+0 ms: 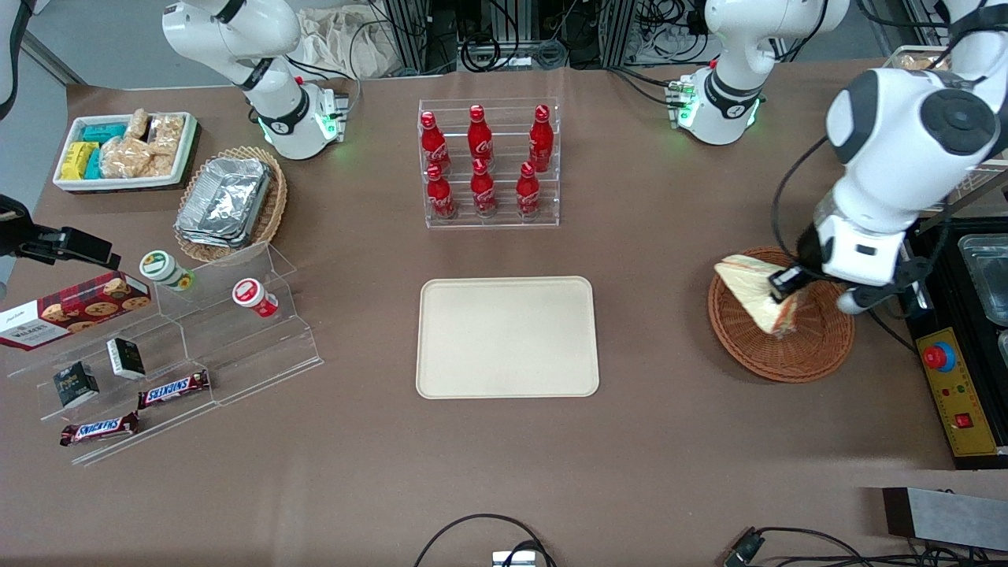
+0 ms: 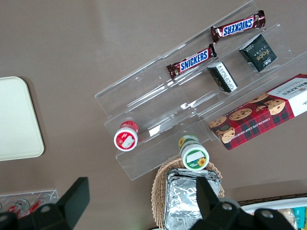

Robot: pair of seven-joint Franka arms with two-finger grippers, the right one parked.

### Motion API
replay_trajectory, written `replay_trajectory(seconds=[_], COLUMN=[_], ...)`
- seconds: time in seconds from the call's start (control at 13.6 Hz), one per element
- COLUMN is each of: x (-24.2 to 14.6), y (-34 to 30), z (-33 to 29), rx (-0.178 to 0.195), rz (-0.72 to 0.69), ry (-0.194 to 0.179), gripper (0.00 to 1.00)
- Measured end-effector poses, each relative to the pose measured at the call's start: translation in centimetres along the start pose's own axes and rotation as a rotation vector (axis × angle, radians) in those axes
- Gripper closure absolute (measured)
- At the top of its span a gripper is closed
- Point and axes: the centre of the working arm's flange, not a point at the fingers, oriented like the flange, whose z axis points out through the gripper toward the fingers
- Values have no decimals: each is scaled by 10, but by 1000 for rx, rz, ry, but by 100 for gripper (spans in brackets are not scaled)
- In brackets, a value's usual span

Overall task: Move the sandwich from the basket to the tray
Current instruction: 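Lift the sandwich out of the basket toward the cream tray, then carry the sandwich over the cream tray and lower it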

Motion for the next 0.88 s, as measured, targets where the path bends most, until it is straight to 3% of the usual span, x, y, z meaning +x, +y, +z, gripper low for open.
replay_trajectory(seconds=[0.22, 0.66, 0.88], x=[-9, -43, -64], y=[50, 131, 170], z=[4, 35, 48], rx=[-28, 21, 14], rz=[81, 316, 400], ry=[-5, 19, 16], gripper=[81, 81, 81])
